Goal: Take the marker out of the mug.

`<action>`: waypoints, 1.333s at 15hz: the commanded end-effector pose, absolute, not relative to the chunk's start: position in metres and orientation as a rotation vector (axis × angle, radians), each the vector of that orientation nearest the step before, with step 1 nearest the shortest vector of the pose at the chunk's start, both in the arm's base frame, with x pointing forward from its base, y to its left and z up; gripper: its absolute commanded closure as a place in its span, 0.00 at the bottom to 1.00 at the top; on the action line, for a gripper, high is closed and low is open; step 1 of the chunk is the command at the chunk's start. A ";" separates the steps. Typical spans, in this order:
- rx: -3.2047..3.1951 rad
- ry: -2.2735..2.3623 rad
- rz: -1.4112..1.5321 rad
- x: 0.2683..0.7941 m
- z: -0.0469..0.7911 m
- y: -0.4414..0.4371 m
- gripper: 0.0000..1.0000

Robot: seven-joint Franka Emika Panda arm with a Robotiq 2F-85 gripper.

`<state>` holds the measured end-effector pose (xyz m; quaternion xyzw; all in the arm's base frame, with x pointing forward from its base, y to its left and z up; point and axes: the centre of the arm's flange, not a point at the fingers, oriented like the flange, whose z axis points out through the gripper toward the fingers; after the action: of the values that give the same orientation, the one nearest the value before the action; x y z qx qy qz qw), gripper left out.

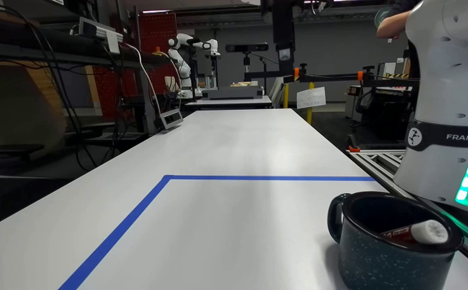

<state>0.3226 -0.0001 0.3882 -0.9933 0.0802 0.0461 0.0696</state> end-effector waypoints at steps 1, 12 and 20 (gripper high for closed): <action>-2.847 0.380 0.326 0.326 0.370 0.016 0.00; -2.369 0.896 0.603 0.318 0.332 0.045 0.00; -2.087 1.258 0.844 0.297 0.297 0.095 0.00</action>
<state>0.3292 0.0663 0.3150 -0.8127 0.4273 0.2871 0.2730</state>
